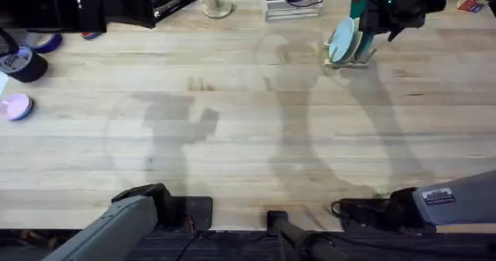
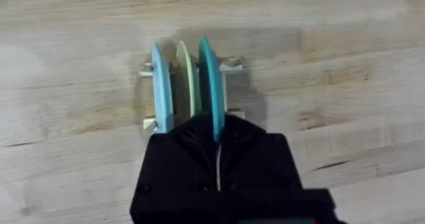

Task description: Pick up the plates from the table one by one and place each into a slot on the dish rack.

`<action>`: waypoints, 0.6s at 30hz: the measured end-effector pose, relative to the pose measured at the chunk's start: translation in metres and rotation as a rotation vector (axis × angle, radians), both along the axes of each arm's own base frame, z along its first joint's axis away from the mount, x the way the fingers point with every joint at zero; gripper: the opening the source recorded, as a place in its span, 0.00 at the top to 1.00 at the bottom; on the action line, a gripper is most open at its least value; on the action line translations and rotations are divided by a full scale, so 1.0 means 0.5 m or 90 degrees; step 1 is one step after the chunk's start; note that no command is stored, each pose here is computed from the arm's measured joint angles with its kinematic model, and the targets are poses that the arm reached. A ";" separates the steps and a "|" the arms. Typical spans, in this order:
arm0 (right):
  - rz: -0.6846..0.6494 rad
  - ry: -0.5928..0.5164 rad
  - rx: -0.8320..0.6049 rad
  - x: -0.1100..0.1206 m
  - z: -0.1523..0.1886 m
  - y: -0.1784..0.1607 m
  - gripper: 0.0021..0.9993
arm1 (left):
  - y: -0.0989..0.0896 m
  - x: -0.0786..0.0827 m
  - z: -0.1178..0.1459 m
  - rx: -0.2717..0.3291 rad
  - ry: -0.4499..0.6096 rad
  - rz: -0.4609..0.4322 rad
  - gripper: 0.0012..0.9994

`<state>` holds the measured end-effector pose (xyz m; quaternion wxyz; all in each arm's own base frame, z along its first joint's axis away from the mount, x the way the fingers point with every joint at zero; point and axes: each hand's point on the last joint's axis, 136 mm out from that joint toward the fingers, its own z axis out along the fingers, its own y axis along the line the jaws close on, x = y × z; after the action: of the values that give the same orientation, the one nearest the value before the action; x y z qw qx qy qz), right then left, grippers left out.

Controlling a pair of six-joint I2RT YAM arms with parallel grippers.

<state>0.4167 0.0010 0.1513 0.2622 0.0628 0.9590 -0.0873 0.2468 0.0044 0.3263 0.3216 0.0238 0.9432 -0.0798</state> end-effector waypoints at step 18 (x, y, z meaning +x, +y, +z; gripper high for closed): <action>0.000 0.000 0.000 0.000 0.000 0.000 0.91 | 0.000 0.000 0.000 0.000 0.000 0.000 0.01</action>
<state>0.4167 0.0010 0.1513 0.2622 0.0629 0.9590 -0.0872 0.2469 0.0044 0.3263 0.3218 0.0238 0.9432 -0.0797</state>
